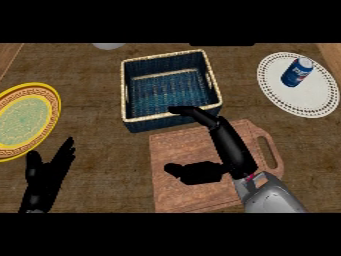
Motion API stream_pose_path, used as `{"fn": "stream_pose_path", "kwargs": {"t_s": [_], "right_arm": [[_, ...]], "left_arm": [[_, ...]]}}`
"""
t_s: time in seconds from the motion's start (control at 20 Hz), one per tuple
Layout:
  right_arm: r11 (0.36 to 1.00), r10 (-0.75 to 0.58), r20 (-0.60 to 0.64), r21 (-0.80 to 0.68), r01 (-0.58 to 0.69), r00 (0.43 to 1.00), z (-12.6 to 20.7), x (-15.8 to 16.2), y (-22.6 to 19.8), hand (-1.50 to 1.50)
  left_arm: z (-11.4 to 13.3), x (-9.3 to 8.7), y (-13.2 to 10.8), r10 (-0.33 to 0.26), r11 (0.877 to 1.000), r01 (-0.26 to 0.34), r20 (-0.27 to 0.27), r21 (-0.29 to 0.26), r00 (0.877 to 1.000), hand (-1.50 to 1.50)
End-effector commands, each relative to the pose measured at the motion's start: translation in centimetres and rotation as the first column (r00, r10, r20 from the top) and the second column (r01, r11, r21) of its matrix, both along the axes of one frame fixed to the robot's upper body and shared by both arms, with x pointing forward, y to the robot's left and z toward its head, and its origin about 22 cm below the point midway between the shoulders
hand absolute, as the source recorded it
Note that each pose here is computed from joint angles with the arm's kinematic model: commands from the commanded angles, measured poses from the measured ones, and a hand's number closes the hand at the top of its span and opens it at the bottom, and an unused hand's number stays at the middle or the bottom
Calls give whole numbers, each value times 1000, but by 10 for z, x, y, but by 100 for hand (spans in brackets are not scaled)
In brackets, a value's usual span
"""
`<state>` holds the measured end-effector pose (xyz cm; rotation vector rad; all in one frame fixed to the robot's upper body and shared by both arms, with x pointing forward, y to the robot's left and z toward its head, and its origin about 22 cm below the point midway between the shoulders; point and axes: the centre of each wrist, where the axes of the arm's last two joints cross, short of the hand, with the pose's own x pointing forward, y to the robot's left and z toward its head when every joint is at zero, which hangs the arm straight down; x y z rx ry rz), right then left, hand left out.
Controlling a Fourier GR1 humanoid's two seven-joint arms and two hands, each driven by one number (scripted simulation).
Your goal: Pick the cupcake from the cutting board and place it in the basket
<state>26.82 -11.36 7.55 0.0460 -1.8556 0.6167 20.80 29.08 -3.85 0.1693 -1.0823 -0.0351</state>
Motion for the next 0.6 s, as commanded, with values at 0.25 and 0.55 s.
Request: {"fn": "stream_pose_path", "kwargs": {"t_s": [0.25,0.55], "right_arm": [[766,-231,211,-563,311,950,78,14,-52,-150],[611,-196,157,-752,246,968,159,-13,-71,-150]], "left_arm": [[-11,-14,7,47,999,-49,-82,-15,996,0],[-17,-23,14,47,999,-49,-86,-16,995,0]]}}
